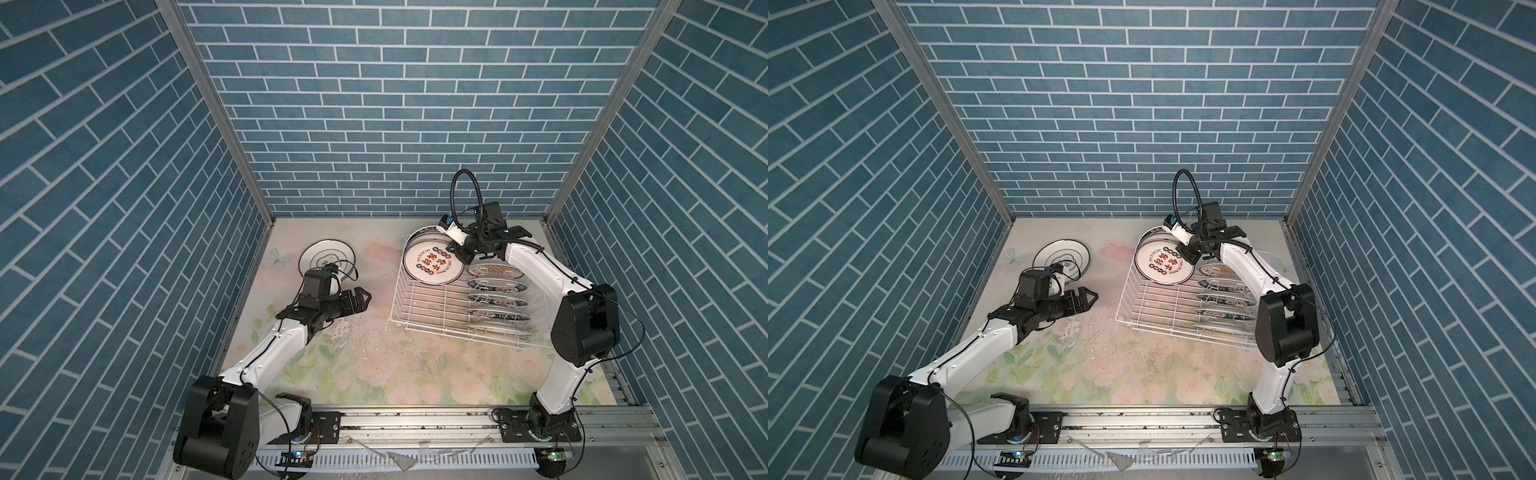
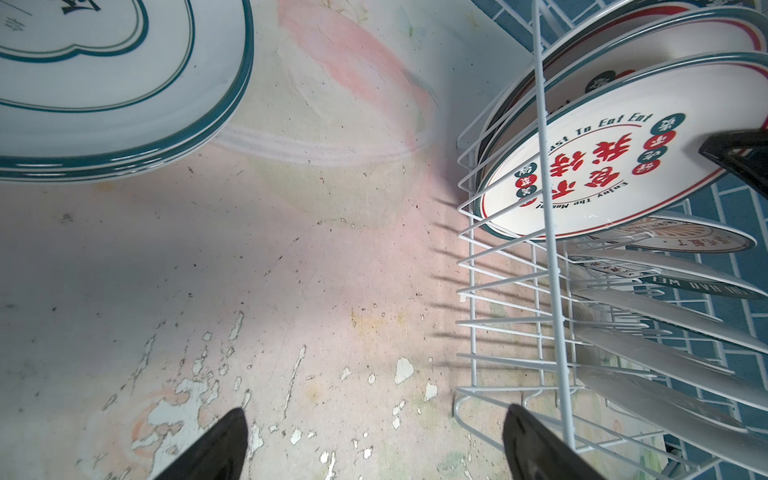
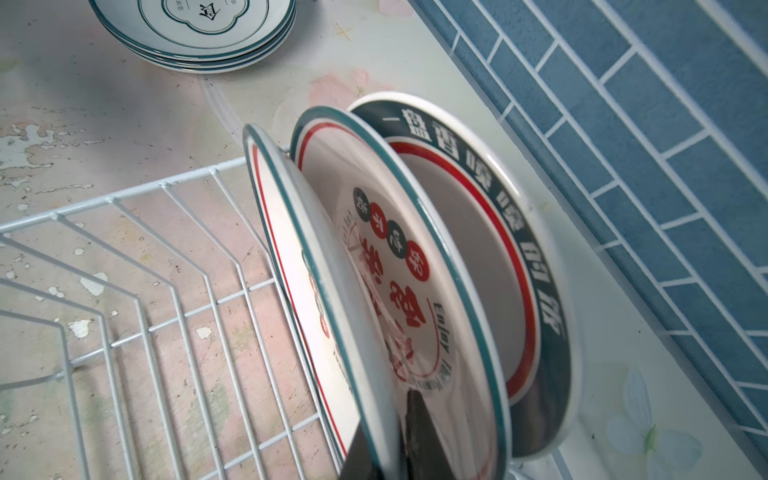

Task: Unload the plates from the dish rack
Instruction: 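Lift the red-lettered plate out of the rack with the right gripper toward the left gripper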

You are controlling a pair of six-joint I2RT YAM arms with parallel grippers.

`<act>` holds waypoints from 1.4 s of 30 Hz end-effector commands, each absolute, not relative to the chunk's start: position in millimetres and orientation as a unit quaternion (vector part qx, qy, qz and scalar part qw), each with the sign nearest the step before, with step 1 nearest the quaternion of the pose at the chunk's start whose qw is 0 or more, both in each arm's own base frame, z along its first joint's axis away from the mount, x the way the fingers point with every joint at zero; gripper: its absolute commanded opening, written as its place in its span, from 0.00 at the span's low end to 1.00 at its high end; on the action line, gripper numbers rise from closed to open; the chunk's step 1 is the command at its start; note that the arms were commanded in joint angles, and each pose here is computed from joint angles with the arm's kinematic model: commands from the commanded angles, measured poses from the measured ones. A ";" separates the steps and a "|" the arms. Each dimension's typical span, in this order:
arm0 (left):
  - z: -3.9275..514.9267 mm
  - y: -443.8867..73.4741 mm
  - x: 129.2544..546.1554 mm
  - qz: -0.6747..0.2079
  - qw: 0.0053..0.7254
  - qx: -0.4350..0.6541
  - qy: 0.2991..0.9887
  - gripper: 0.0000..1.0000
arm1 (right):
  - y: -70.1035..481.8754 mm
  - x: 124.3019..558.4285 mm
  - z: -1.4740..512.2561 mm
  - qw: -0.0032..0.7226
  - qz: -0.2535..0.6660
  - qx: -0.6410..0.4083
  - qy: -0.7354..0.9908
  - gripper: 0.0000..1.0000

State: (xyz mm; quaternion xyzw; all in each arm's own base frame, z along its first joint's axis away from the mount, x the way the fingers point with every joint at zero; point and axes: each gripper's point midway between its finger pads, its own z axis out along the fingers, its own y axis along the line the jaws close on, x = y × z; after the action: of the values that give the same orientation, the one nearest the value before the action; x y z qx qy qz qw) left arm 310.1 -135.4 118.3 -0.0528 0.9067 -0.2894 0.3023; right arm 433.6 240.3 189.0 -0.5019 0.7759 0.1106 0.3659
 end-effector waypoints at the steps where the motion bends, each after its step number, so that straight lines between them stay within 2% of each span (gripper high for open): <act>1: 127.8 -137.8 317.7 -0.288 0.317 -0.043 0.902 0.96 | 243.1 411.8 181.9 0.339 0.137 -0.482 0.796 0.00; 12: 128.4 -137.6 319.9 -0.287 0.318 -0.045 0.903 0.97 | 234.2 411.2 217.7 0.396 0.108 -0.470 0.781 0.00; 23: 134.5 -134.6 321.8 -0.279 0.324 -0.049 0.903 0.97 | 237.4 392.3 266.6 0.450 0.140 -0.458 0.754 0.00; 29: 164.7 -133.7 330.7 -0.284 0.363 -0.047 0.886 0.97 | 237.9 391.3 304.7 0.514 0.163 -0.416 0.733 0.00; 33: 187.5 -134.7 335.3 -0.298 0.399 -0.044 0.866 0.96 | 236.3 400.5 340.6 0.585 0.203 -0.331 0.712 0.00; 36: 206.3 -137.4 341.0 -0.313 0.431 -0.038 0.845 0.97 | 236.4 410.6 356.2 0.607 0.260 -0.244 0.711 0.00; 42: 227.8 -150.0 357.4 -0.354 0.467 -0.023 0.810 0.97 | 248.0 427.1 343.8 0.551 0.384 -0.109 0.733 0.00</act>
State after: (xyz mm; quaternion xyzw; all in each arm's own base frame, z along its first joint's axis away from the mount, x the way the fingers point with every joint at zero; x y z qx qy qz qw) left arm 346.0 -139.9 202.7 -0.0381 0.8405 -0.3234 0.4331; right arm 418.1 239.3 324.0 -0.2085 0.7534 0.2798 0.5574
